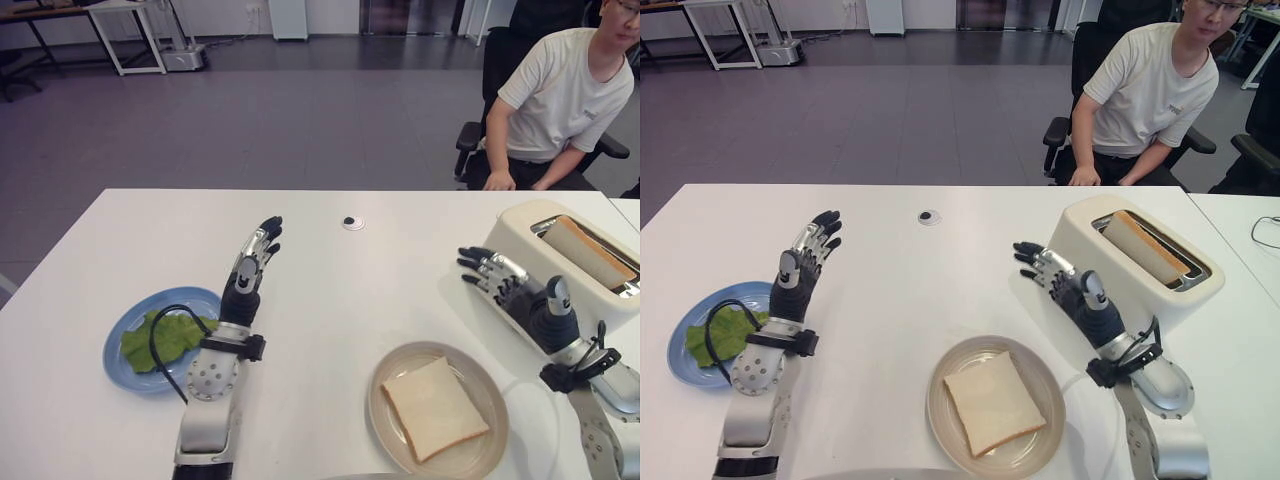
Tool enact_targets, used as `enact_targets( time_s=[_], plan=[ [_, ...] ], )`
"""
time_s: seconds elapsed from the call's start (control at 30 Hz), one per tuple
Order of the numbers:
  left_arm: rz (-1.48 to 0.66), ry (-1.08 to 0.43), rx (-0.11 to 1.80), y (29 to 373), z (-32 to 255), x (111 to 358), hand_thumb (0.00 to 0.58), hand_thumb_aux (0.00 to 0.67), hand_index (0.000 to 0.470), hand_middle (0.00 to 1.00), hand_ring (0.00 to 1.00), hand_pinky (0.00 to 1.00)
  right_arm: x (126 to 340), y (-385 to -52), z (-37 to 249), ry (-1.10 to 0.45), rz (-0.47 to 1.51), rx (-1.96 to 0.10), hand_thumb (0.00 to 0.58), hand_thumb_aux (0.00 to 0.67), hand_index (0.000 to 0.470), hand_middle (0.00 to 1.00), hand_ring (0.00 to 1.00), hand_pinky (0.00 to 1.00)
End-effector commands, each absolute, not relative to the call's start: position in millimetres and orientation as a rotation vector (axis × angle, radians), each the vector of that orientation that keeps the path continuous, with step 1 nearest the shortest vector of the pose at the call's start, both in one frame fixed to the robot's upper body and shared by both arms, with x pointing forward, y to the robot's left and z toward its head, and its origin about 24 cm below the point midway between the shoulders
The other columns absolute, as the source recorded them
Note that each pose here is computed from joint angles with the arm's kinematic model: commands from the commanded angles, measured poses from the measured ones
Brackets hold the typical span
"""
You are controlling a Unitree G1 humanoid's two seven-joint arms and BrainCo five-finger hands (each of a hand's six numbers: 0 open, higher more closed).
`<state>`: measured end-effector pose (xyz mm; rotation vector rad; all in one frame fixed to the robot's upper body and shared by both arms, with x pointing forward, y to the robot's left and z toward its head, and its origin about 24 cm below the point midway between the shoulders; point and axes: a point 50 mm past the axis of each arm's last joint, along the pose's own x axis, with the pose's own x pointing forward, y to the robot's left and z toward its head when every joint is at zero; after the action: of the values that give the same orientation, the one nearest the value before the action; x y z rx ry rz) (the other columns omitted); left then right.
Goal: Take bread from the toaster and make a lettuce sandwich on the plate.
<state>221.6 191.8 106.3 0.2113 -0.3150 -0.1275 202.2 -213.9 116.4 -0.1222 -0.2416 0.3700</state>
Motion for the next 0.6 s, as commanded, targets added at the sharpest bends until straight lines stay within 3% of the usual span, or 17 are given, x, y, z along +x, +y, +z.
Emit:
enact_targets(
  time_s=[0.03,0.2,0.33,0.47,0.6],
  plan=[
    [-0.09,-0.165,0.473,250.7,103.1,210.0,0.0,0.0,0.0,0.0,0.0,0.0,202.5,-208.7,96.1,-0.239,0.226,-0.095,0.0,0.0,0.0,0.0,0.0,0.0],
    [-0.065,0.063,1.072,329.7,103.5,182.6,0.0,0.0,0.0,0.0,0.0,0.0,206.4,-208.6,92.3,-0.245,0.152,-0.067,0.0,0.0,0.0,0.0,0.0,0.0],
    [-0.087,0.226,1.443,364.6,97.4,167.2,0.0,0.0,0.0,0.0,0.0,0.0,208.9,-205.3,96.0,-0.257,0.125,-0.05,0.0,0.0,0.0,0.0,0.0,0.0],
    [-0.175,0.362,1.69,379.3,76.4,161.3,0.0,0.0,0.0,0.0,0.0,0.0,207.9,-204.2,97.2,-0.259,0.111,-0.026,0.0,0.0,0.0,0.0,0.0,0.0],
    [-0.17,0.357,1.799,380.9,67.6,166.2,0.0,0.0,0.0,0.0,0.0,0.0,205.7,-205.5,98.6,-0.254,0.104,-0.006,0.0,0.0,0.0,0.0,0.0,0.0]
  ],
)
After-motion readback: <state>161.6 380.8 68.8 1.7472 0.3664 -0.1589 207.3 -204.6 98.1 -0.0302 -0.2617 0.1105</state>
